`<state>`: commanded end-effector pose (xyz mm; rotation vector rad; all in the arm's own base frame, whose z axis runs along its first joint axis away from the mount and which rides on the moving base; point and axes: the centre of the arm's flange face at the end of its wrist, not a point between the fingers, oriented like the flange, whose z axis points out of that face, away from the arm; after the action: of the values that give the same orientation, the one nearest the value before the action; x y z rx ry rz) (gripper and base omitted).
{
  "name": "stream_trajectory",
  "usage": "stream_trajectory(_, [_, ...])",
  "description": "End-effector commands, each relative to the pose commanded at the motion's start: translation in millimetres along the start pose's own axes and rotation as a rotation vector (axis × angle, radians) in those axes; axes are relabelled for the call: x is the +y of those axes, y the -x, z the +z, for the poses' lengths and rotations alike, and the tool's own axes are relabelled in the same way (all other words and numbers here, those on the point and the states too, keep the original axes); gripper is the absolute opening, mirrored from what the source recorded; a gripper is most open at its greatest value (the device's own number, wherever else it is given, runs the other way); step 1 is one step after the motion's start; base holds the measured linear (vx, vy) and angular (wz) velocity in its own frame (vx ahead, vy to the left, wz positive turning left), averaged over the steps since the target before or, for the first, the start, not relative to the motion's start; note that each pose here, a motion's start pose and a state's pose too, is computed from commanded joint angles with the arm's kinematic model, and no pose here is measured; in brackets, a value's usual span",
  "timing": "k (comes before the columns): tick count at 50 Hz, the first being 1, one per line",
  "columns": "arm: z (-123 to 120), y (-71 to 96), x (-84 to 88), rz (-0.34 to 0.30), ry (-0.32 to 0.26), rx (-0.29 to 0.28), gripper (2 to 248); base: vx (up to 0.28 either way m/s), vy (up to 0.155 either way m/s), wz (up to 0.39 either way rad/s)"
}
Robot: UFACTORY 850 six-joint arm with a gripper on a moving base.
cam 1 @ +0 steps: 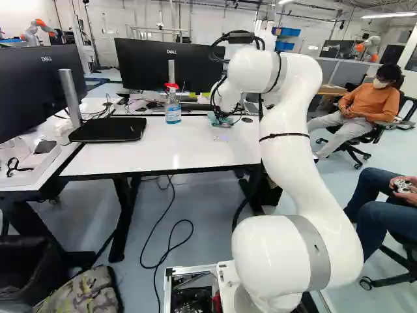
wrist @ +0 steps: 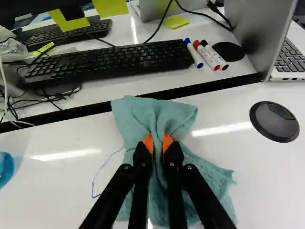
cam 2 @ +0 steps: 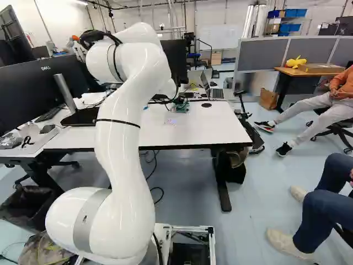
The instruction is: Clean the table with the green towel
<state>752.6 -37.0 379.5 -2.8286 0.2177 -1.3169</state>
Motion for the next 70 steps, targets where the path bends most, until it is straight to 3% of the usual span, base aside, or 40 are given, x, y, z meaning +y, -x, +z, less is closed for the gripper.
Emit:
stream_trajectory(41, [-7.5,11.7,-70.3,-0.062,-0.072,-0.012,41,0.000,0.000,0.000])
stream_trajectory(70, [-46.4,38.1,-94.8,-0.093,-0.099,-0.058,41,0.000,0.000,0.000])
